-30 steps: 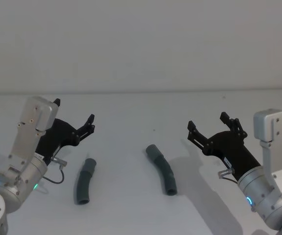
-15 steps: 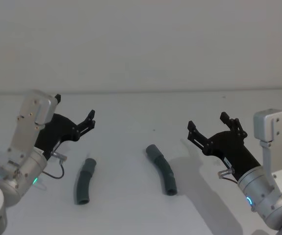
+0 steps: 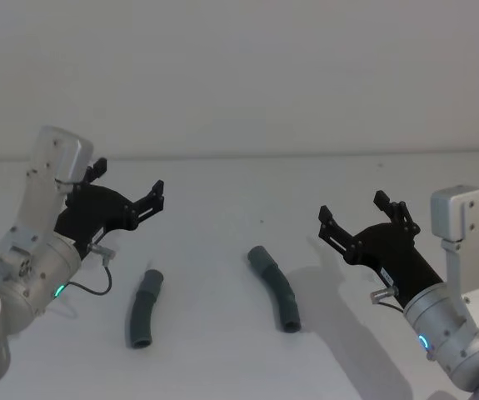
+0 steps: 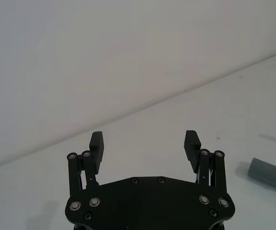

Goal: Use both hands to pick up one end of the pipe from the table, align the ends, and insert them.

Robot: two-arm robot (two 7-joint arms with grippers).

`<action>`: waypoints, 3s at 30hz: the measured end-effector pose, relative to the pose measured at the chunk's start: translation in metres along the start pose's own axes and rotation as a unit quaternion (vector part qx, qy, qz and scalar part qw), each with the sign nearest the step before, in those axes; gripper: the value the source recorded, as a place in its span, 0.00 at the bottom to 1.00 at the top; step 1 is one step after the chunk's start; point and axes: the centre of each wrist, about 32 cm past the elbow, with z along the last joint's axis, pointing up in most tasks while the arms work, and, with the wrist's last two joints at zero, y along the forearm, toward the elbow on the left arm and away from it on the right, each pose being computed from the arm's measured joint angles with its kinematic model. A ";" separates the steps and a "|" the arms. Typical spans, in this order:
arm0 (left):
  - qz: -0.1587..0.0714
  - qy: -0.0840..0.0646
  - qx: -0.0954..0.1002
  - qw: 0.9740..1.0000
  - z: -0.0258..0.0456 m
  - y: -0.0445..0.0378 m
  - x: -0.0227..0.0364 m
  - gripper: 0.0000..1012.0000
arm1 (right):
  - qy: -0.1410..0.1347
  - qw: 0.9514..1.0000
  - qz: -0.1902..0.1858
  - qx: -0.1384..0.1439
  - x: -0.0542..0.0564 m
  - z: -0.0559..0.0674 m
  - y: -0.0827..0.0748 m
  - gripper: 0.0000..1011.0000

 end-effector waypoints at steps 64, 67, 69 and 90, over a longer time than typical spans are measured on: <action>-0.027 0.032 0.184 0.982 0.0120 0.0329 -0.0437 0.99 | 0.000 1.000 0.000 0.000 0.000 0.000 0.000 0.99; -0.025 0.029 0.189 0.981 0.0109 0.0336 -0.0437 0.99 | 0.000 1.000 0.000 0.000 0.000 0.000 0.000 0.99; -0.024 0.028 0.192 0.981 0.0098 0.0342 -0.0439 0.99 | 0.000 1.000 0.000 0.000 0.000 0.000 0.000 0.99; -0.018 0.080 0.190 0.978 0.0062 0.0376 -0.0435 0.99 | 0.000 1.000 0.000 0.000 0.000 0.000 0.000 0.99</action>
